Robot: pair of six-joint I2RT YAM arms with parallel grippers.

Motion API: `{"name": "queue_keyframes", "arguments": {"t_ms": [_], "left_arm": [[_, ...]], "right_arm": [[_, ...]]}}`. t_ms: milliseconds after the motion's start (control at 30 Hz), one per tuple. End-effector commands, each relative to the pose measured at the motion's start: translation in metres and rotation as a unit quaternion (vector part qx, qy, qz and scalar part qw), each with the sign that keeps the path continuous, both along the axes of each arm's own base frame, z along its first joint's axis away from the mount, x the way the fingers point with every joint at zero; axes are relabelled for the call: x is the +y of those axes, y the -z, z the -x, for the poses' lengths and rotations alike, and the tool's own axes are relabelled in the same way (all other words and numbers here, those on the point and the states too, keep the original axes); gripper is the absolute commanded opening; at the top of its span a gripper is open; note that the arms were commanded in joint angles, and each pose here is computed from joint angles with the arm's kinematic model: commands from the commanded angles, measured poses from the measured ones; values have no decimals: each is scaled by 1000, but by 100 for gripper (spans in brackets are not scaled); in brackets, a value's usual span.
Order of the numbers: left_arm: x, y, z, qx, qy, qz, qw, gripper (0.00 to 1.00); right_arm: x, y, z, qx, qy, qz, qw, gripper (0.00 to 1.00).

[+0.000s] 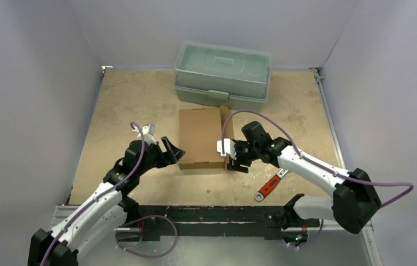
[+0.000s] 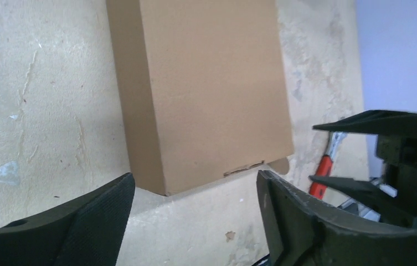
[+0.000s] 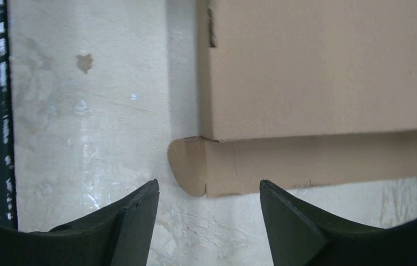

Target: Fold the paper box

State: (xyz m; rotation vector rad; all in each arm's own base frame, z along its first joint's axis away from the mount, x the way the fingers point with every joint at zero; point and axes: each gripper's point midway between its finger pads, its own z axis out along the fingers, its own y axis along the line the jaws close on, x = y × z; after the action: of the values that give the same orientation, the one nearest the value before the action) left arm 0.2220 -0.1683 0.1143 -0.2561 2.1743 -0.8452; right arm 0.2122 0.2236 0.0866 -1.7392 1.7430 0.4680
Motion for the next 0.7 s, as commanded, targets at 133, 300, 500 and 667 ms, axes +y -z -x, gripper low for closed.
{"name": "queue_keyframes", "arguments": {"t_ms": [133,300,500,667], "left_arm": [[16,-52,4,-90,-34,39,995,99],[8,-28,4,-50,-13,20,998,93],[-5,-8,-6,-15,15,-2,1000,80],[-6,2,-14,-12,13,-14,1000,77]], "right_arm": [[-5,9,43,-35,-185,-19,982,82],[5,18,32,-23,-160,-11,987,70],[12,37,27,-7,-145,27,989,47],[15,37,20,-18,-126,29,991,36]]}}
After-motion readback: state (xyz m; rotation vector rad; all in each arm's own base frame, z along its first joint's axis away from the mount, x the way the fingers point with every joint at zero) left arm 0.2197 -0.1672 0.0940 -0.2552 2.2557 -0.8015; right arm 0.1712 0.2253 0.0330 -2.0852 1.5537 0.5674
